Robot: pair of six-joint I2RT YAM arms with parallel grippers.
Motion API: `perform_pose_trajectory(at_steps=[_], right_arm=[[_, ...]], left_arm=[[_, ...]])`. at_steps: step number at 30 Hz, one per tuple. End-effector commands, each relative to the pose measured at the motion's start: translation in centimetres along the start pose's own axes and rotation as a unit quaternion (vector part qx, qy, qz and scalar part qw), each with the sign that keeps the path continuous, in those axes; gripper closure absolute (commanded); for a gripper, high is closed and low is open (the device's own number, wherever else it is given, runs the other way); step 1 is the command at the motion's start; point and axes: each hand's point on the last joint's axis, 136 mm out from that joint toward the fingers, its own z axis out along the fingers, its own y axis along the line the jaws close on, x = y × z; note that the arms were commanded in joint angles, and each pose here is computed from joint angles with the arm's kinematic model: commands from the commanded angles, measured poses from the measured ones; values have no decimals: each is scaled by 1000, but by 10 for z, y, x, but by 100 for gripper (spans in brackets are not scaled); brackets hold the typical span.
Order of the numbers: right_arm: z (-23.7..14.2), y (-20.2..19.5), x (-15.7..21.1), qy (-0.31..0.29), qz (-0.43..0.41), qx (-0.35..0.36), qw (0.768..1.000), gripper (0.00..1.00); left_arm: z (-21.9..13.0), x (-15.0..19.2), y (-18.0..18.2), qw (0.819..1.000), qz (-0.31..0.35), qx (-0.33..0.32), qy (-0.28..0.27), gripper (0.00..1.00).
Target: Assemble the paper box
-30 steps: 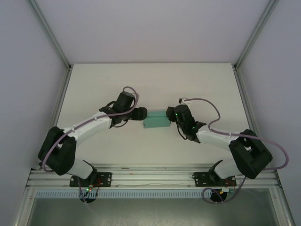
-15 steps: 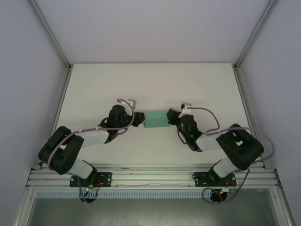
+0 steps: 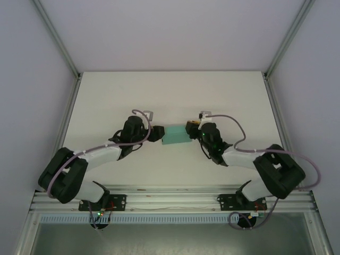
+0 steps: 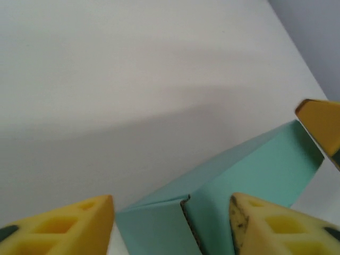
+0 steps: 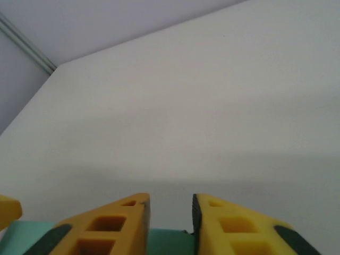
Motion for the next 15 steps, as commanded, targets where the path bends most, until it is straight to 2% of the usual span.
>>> perform_pose_trajectory(at_steps=[1,2,3,4,5,7,8,10,12,13,15], right_arm=[[-12,-3,3,83,-31,49,995,59],[-13,6,-4,91,-39,36,994,51],[-15,15,-11,100,-53,23,993,39],[-17,23,-17,106,-69,13,992,31],[-19,31,-19,117,-99,-8,988,25],[-24,51,-18,144,-187,-64,970,0],[-29,62,-9,166,-246,-110,948,0],[-45,76,12,209,-366,-197,885,0],[-59,79,31,242,-470,-268,805,0],[-60,78,36,251,-502,-283,777,0],[-55,75,39,272,-538,-292,742,0]], left_arm=[[-17,-22,5,997,13,-75,22,35],[-22,-33,3,996,16,-85,16,27],[-27,-44,2,995,16,-97,8,9],[-32,-52,3,994,18,-108,3,0],[-38,-60,7,992,18,-124,-4,0],[-48,-73,20,987,11,-156,-17,0],[-54,-78,29,985,5,-173,-23,0],[-65,-84,52,978,-12,-208,-27,0],[-75,-85,74,970,-30,-238,-31,0],[-80,-83,83,967,-32,-250,-32,0],[-91,-81,102,958,-45,-279,-42,0]])
